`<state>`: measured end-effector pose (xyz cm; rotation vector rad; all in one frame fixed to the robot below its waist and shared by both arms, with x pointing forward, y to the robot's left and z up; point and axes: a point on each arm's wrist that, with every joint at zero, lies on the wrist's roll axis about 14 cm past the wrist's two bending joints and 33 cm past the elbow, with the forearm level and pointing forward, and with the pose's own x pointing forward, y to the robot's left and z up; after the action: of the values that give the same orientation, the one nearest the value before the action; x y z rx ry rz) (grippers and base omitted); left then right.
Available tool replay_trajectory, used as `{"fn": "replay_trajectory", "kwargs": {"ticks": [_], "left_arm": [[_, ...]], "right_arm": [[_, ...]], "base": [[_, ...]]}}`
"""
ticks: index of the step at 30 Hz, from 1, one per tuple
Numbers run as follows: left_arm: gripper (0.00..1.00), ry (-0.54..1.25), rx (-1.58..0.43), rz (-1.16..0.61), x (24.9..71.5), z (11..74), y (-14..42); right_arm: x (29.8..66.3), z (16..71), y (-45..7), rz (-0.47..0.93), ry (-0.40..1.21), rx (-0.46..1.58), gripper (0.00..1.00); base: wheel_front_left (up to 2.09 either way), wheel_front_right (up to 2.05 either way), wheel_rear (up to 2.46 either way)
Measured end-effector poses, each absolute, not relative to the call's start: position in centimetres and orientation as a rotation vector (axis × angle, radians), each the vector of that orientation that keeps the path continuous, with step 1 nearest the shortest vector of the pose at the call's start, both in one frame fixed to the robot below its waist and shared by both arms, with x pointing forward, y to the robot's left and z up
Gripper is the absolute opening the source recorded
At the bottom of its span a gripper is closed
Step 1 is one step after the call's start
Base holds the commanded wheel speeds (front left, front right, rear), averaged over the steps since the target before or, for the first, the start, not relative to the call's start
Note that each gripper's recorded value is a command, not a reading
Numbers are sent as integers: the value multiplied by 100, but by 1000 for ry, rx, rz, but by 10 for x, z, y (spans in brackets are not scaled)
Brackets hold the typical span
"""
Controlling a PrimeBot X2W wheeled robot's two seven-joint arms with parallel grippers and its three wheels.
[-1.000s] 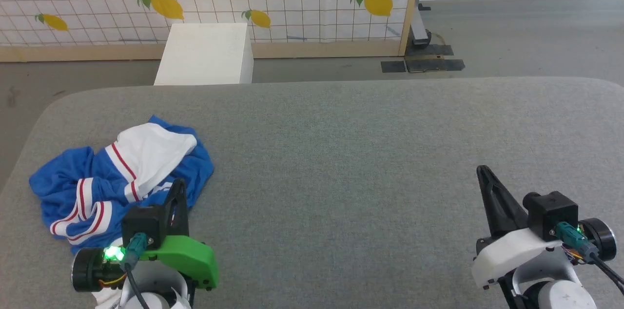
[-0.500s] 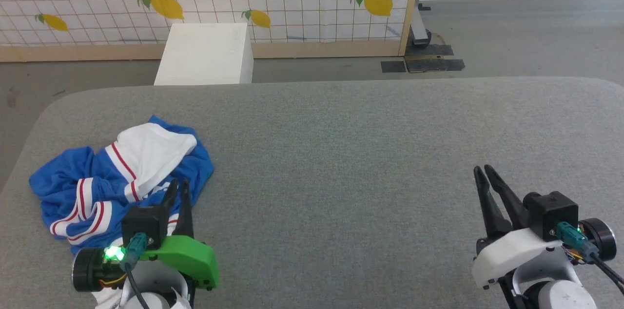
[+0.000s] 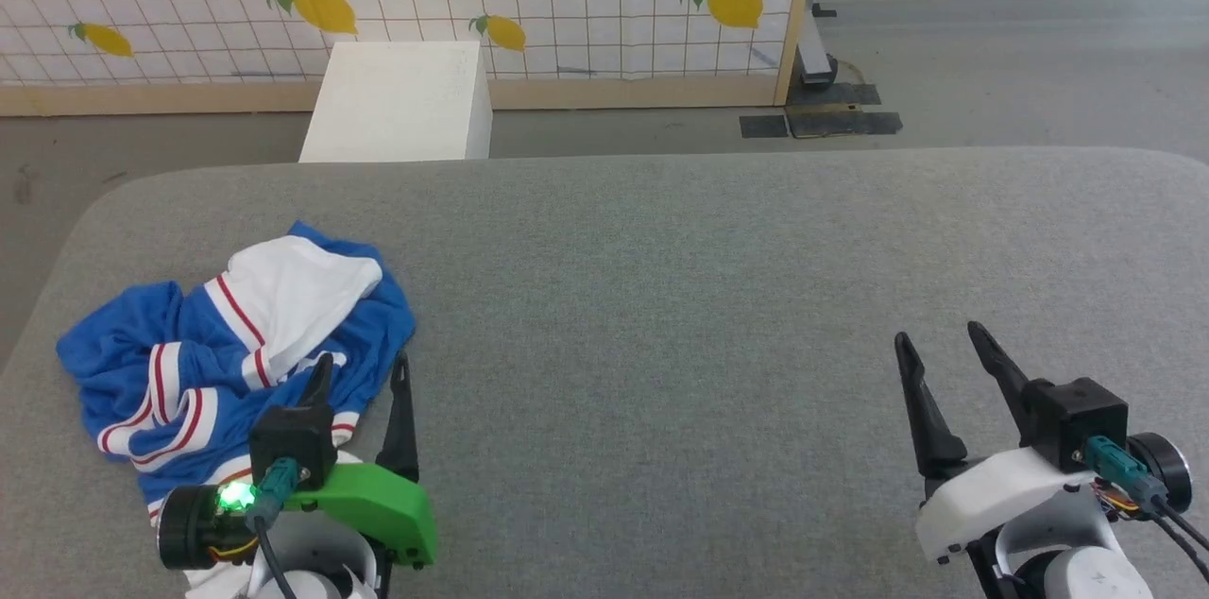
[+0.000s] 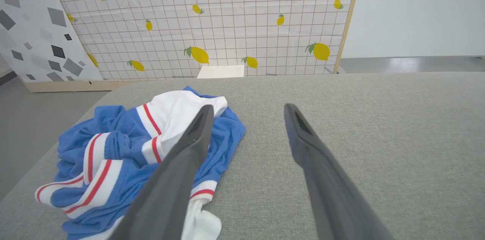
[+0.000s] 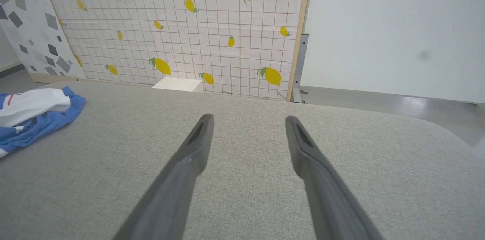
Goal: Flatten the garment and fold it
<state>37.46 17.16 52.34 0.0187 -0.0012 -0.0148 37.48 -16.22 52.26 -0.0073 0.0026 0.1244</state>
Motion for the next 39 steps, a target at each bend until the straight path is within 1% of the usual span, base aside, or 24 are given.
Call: {"fn": "replay_trajectory", "kwargs": {"ticks": [8,18,39], "left_arm": [[100,-7,3,15,371,522,178],[100,-9,-19,74,362,519,195],[100,-25,-37,281,318,516,253]], "right_arm": [[378,519,-157,140,5,17,100],[386,514,-139,192,8,33,100],[402,500,-73,374,33,75,100]], "base": [[0,0,0],[0,0,0],[0,0,0]]}}
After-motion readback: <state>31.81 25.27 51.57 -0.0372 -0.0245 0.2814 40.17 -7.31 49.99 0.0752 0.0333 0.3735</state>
